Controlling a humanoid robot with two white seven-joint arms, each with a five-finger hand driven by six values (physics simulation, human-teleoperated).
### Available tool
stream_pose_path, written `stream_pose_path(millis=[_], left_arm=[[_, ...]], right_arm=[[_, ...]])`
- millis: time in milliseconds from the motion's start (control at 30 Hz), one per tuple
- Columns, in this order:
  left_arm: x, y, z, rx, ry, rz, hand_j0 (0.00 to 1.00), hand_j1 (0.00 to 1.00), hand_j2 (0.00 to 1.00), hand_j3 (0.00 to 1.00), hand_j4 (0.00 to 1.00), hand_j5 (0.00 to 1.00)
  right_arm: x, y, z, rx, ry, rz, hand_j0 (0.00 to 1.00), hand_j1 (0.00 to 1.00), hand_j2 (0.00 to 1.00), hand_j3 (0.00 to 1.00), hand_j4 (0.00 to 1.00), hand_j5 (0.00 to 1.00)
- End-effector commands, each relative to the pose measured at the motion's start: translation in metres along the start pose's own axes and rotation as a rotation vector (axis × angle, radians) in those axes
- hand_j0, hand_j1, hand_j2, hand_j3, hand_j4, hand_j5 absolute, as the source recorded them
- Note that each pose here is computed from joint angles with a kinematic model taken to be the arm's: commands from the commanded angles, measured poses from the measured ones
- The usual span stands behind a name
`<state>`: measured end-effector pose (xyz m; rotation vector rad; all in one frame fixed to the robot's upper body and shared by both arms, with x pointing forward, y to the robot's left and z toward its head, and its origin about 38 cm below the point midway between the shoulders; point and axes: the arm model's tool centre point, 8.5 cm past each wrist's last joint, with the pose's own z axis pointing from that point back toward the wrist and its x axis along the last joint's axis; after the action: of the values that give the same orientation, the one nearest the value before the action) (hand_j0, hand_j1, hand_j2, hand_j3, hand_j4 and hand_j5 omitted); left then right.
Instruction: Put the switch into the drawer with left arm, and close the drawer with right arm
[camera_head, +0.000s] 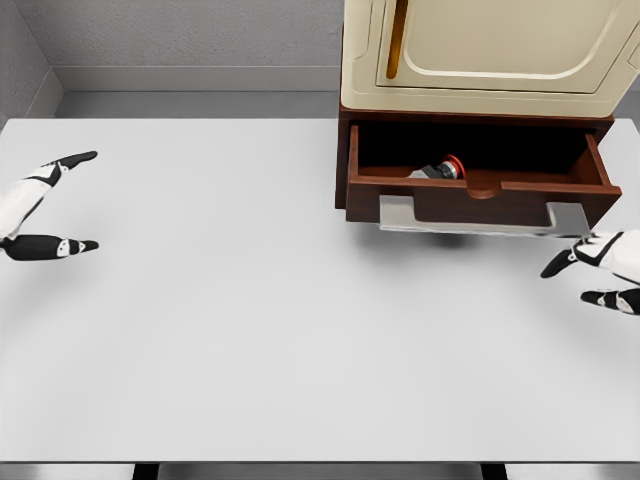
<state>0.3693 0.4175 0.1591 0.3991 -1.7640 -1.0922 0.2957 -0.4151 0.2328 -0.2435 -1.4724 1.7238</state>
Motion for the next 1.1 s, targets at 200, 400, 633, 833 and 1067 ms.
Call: stream_pose_path(millis=[200, 400, 633, 833, 1067], left_arm=[[0.000, 0.000, 0.000, 0.003, 0.000, 0.007, 1.00, 1.00, 1.00, 1.00, 1.00, 1.00], [0.000, 0.000, 0.000, 0.003, 0.000, 0.007, 1.00, 1.00, 1.00, 1.00, 1.00, 1.00], [0.000, 0.000, 0.000, 0.003, 0.001, 0.005, 1.00, 1.00, 1.00, 1.00, 1.00, 1.00], [-0.001, 0.000, 0.000, 0.001, 0.003, 0.002, 1.00, 1.00, 1.00, 1.00, 1.00, 1.00], [-0.001, 0.001, 0.000, 0.001, 0.003, 0.000, 1.00, 1.00, 1.00, 1.00, 1.00, 1.00]], right_arm=[[-0.001, 0.013, 0.003, 0.026, 0.010, -0.041, 0.65, 0.65, 0.65, 0.65, 0.65, 0.65], [-0.003, -0.004, 0.020, -0.029, 0.049, -0.011, 0.65, 0.65, 0.65, 0.65, 0.65, 0.65], [-0.001, -0.011, 0.020, -0.063, 0.025, -0.033, 0.64, 0.64, 0.64, 0.64, 0.64, 0.64], [0.000, -0.017, 0.016, -0.070, 0.013, -0.020, 0.63, 0.63, 0.63, 0.63, 0.63, 0.63], [0.002, -0.016, 0.002, -0.022, -0.018, -0.011, 0.63, 0.63, 0.63, 0.63, 0.63, 0.63]])
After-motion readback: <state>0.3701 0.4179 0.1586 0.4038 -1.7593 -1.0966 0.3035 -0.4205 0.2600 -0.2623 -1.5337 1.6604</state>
